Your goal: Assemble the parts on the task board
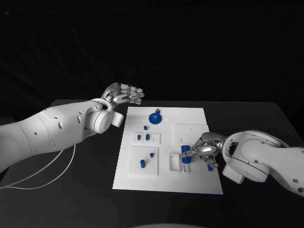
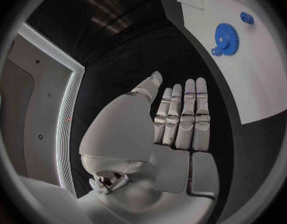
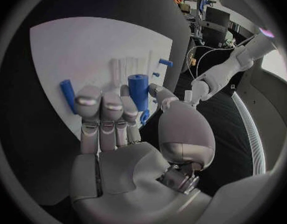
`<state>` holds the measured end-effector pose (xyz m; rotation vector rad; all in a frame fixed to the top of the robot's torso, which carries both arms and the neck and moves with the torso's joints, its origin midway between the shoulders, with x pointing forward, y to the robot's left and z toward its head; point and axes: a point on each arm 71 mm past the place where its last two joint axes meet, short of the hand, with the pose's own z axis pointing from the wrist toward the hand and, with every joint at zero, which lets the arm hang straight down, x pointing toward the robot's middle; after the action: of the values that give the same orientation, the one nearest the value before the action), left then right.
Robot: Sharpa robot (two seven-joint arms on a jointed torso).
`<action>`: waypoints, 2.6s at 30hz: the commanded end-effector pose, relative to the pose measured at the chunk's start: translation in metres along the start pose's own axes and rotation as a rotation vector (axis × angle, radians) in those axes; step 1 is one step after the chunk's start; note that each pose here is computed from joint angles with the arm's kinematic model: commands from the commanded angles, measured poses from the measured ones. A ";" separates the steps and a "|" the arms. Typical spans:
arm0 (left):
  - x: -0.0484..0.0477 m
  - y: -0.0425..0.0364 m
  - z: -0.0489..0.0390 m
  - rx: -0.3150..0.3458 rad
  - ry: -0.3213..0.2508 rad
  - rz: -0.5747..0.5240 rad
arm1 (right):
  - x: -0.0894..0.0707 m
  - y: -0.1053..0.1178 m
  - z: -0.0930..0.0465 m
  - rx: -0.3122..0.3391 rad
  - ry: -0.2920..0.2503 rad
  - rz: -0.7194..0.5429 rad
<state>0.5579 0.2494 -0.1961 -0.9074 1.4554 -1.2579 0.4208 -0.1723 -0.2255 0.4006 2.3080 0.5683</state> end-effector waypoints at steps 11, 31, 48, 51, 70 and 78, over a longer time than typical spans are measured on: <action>0.0024 -0.0003 0.0002 0.003 0.016 -0.012 | 0.019 0.010 0.010 -0.006 0.082 -0.037; 0.0028 -0.0001 0.0002 0.000 0.022 -0.014 | 0.022 0.013 0.014 -0.005 0.102 -0.084; 0.0029 -0.0001 0.0002 -0.001 0.022 -0.014 | 0.019 0.015 0.020 -0.001 0.057 -0.078; 0.0027 0.0000 0.0002 -0.001 0.022 -0.013 | 0.019 0.016 0.020 -0.003 0.052 -0.075; 0.0019 0.0002 -0.0004 -0.003 0.021 -0.013 | 0.021 0.018 0.019 -0.013 0.059 -0.077; 0.0008 0.0004 -0.0010 -0.004 0.019 -0.011 | 0.023 0.011 0.014 -0.023 0.061 -0.060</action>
<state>0.5574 0.2512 -0.1967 -0.9124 1.4662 -1.2579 0.4181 -0.1495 -0.2419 0.3119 2.3663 0.5607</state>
